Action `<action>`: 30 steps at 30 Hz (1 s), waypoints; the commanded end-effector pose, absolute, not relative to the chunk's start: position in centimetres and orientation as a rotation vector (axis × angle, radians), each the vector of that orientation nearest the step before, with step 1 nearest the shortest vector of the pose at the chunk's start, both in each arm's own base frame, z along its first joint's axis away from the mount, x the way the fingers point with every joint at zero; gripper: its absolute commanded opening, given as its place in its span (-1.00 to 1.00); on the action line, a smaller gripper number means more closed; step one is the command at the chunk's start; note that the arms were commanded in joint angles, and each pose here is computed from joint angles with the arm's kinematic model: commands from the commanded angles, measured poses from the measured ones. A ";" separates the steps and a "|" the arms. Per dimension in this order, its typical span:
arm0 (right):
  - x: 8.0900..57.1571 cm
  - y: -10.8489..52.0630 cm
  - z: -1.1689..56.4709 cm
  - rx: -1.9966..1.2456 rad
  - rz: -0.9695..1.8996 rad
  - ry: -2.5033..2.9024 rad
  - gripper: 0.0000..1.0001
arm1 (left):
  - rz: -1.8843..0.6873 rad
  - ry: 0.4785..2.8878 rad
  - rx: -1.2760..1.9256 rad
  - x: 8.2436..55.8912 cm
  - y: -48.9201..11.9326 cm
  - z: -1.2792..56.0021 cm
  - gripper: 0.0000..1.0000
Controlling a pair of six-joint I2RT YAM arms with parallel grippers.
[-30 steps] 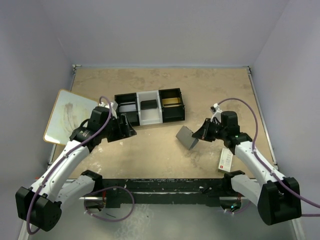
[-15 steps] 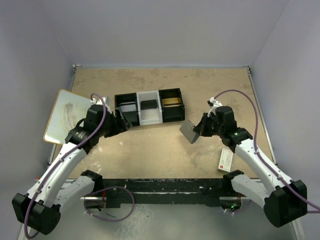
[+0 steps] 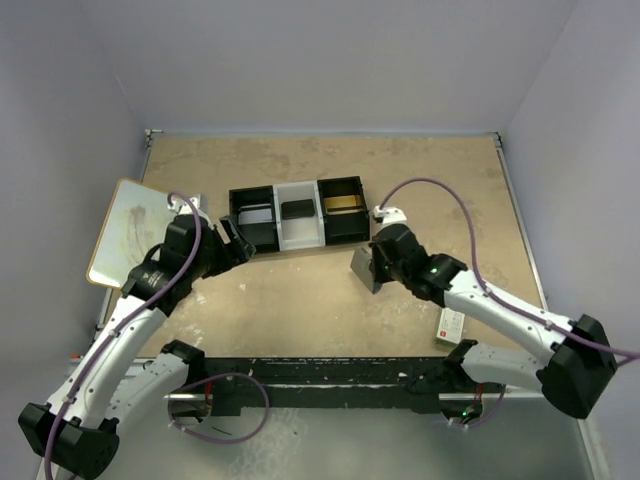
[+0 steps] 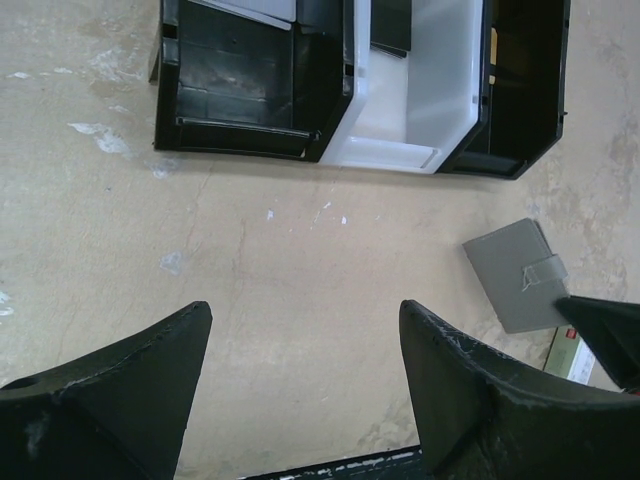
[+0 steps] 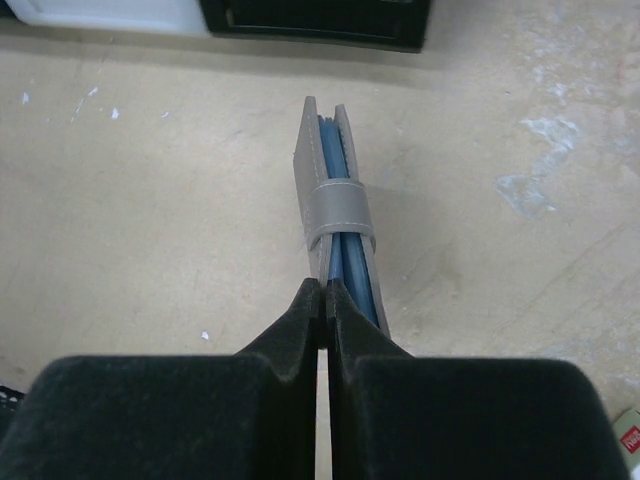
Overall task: Take the credit cards out of the card holder
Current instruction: Place the card holder at the center of the board.
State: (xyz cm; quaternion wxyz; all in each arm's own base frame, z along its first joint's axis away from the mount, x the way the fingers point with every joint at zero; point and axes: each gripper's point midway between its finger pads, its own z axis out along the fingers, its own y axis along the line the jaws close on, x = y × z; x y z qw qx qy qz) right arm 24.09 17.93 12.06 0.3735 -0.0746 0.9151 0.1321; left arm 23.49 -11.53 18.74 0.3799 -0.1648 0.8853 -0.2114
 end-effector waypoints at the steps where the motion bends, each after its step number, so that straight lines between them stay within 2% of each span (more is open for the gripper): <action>1: 25.2 20.4 13.6 -0.231 0.162 2.243 -1.00 | -0.496 2.196 -0.493 24.1 -10.5 20.1 0.47; 8: 22.1 26.6 11.4 -0.431 0.082 2.217 -1.00 | -0.361 2.109 -0.640 23.6 -7.2 21.3 0.47; 15: 19.2 30.0 8.6 -0.550 -0.028 2.243 -1.00 | -0.268 2.029 -0.744 22.2 -4.4 21.9 0.48; 19: 18.9 28.6 8.0 -0.478 -0.103 2.270 -1.00 | -0.266 2.001 -0.761 22.0 -4.0 22.6 0.48; 25: 20.1 25.8 11.4 -0.332 -0.074 2.209 -1.00 | -0.277 2.025 -0.740 22.2 -4.5 22.5 0.48; 30: 21.0 21.4 12.9 -0.181 -0.162 2.188 -1.00 | -0.295 2.042 -0.728 22.4 -5.0 22.2 0.48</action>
